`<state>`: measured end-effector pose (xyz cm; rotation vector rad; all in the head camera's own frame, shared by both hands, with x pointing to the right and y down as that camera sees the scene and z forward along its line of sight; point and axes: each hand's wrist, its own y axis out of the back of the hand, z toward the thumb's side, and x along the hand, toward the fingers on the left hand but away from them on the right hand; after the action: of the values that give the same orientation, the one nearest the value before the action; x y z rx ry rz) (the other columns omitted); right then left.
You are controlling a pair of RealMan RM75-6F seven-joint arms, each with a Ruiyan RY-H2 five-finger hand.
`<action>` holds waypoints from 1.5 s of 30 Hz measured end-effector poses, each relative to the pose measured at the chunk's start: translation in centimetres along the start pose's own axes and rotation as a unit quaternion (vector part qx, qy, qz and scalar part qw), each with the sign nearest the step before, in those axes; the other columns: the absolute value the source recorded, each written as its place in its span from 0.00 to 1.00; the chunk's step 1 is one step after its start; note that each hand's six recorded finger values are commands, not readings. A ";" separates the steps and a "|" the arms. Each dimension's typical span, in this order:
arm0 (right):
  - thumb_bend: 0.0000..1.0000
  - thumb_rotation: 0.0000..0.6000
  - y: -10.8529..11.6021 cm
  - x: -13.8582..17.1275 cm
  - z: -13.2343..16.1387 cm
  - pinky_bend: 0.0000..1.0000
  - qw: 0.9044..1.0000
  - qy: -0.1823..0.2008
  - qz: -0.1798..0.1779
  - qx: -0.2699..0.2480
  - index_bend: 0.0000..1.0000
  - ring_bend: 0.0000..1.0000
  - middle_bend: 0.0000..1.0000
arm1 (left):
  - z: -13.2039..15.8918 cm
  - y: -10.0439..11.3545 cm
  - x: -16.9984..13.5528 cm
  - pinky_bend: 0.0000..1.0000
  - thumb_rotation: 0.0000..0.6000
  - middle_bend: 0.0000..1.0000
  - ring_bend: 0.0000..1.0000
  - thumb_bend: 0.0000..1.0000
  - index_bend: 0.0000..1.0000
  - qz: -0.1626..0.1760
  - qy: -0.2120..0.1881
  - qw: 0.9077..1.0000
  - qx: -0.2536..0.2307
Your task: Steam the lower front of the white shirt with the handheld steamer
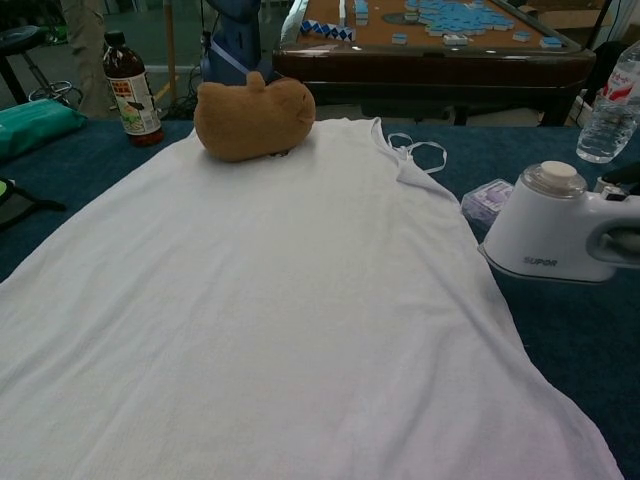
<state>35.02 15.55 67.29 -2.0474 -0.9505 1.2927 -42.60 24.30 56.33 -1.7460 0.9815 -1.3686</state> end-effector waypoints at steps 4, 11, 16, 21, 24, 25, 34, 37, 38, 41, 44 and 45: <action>0.55 1.00 -0.3 -1.8 2.2 0.73 1.000 0.029 0.007 0.007 0.97 0.84 0.93 | 1.0 0.0 0.4 0.00 1.00 0.05 0.08 0.22 0.15 -0.015 -0.023 1.000 -0.002; 0.55 1.00 -1.4 -4.8 5.8 0.73 0.997 0.065 0.026 0.016 0.97 0.84 0.93 | 2.7 -1.1 1.3 0.00 1.00 0.05 0.08 0.22 0.15 -0.066 -0.071 0.995 0.008; 0.55 1.00 -2.7 -6.8 8.8 0.73 0.995 0.094 0.041 0.019 0.97 0.84 0.93 | 4.3 -2.9 2.0 0.00 0.87 0.05 0.08 0.21 0.14 -0.125 -0.117 0.985 0.016; 0.55 1.00 -4.0 -8.1 11.4 0.73 0.991 0.119 0.052 0.021 0.97 0.84 0.93 | 5.7 -5.6 2.5 0.00 0.49 0.05 0.08 0.17 0.11 -0.204 -0.154 0.966 0.034; 0.55 1.00 -4.6 -8.8 12.8 0.73 0.989 0.133 0.058 0.020 0.97 0.84 0.93 | 6.7 -7.3 2.8 0.00 0.47 0.05 0.07 0.17 0.11 -0.243 -0.174 0.953 0.047; 0.55 1.00 -4.8 -9.1 13.4 0.73 0.988 0.139 0.061 0.020 0.97 0.84 0.93 | 7.0 -7.7 2.9 0.00 0.47 0.05 0.07 0.17 0.11 -0.250 -0.181 0.950 0.051; 0.55 1.00 -6.6 -10.6 16.5 0.73 0.982 0.170 0.073 0.039 0.97 0.84 0.93 | 9.4 -10.9 2.9 0.00 0.47 0.05 0.07 0.17 0.11 -0.274 -0.216 0.935 0.060; 0.55 1.00 -6.9 -11.0 17.0 0.73 0.981 0.174 0.076 0.045 0.97 0.84 0.93 | 9.8 -11.7 2.8 0.00 0.47 0.05 0.07 0.17 0.11 -0.276 -0.224 0.932 0.065; 0.55 1.00 -7.0 -11.1 17.1 0.73 0.980 0.175 0.076 0.047 0.97 0.84 0.93 | 10.0 -11.9 2.8 0.00 0.47 0.05 0.07 0.17 0.11 -0.275 -0.227 0.932 0.065; 0.55 1.00 -7.3 -11.3 17.2 0.73 0.980 0.176 0.078 0.055 0.97 0.84 0.93 | 10.4 -12.2 2.9 0.00 0.47 0.05 0.07 0.17 0.11 -0.274 -0.232 0.931 0.067; 0.55 1.00 -7.8 -11.3 17.1 0.73 0.979 0.176 0.081 0.060 0.97 0.84 0.93 | 10.6 -12.6 2.8 0.00 0.46 0.05 0.07 0.17 0.11 -0.278 -0.235 0.929 0.067; 0.55 1.00 -7.9 -11.3 17.1 0.73 0.979 0.176 0.083 0.060 0.97 0.84 0.93 | 10.6 -12.8 2.8 0.00 0.46 0.05 0.07 0.17 0.11 -0.279 -0.236 0.928 0.068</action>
<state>13.86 12.57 72.43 -2.1973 -0.5396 0.9911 -29.97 28.59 66.65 -2.1962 0.1194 -1.1995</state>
